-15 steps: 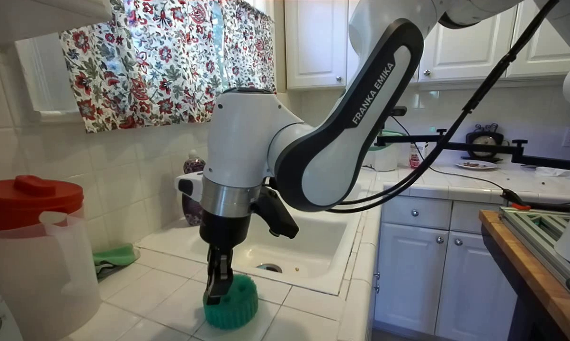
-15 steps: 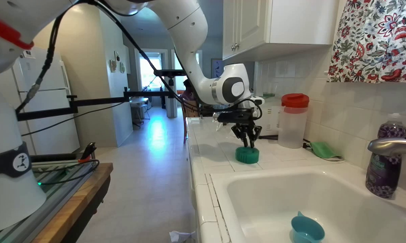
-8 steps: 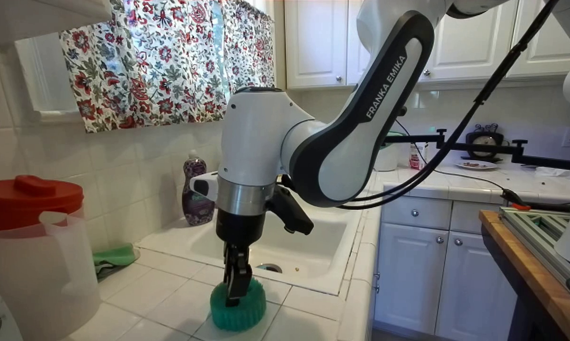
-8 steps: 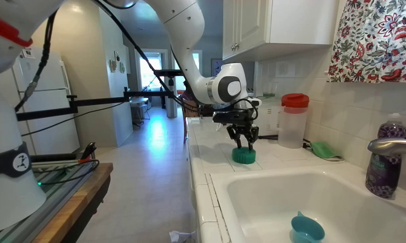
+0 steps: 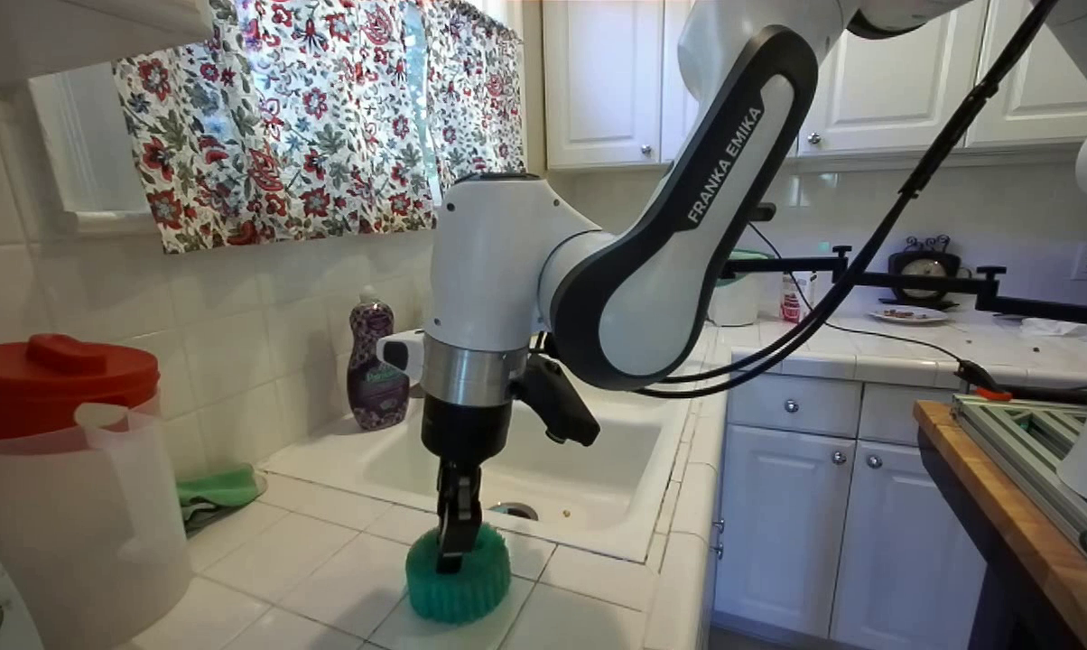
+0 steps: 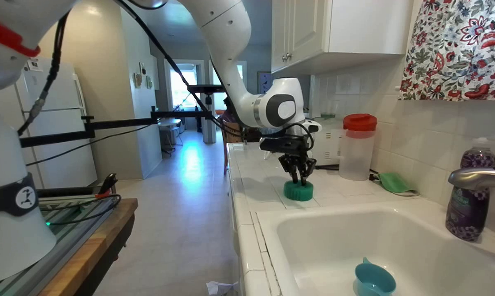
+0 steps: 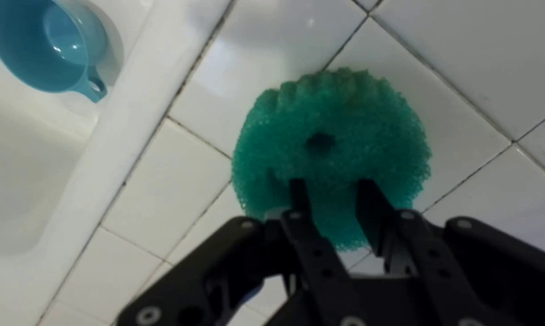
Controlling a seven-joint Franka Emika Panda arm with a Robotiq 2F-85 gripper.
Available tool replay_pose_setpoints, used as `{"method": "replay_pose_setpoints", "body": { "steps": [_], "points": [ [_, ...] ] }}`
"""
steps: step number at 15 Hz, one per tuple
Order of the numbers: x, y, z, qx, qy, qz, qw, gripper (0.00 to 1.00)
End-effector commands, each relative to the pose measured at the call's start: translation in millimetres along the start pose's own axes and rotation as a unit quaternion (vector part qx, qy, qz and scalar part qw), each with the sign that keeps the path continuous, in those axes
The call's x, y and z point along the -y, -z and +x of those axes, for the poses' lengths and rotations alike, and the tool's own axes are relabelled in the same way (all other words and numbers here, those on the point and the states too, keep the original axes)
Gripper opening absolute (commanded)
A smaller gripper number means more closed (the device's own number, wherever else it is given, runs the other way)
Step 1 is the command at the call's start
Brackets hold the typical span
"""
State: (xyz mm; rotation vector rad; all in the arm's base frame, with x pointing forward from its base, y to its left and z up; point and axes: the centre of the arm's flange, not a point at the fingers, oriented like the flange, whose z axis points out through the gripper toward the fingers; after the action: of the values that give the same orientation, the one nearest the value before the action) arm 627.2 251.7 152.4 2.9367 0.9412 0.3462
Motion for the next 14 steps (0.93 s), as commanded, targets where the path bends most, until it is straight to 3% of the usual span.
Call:
{"method": "replay_pose_setpoints", "body": {
  "steps": [1,6,10,14],
  "points": [
    [-9,-12,-10,0.003,-0.015,0.024,0.9996,0.02],
    [-11,-17,-1,0.002,-0.012,0.034,0.9993,0.0],
    [-4,-24,39,-0.004,0.058,0.049,0.9971,0.0],
    [13,-33,81,0.006,0.137,0.075,0.9878,0.0]
  ]
}}
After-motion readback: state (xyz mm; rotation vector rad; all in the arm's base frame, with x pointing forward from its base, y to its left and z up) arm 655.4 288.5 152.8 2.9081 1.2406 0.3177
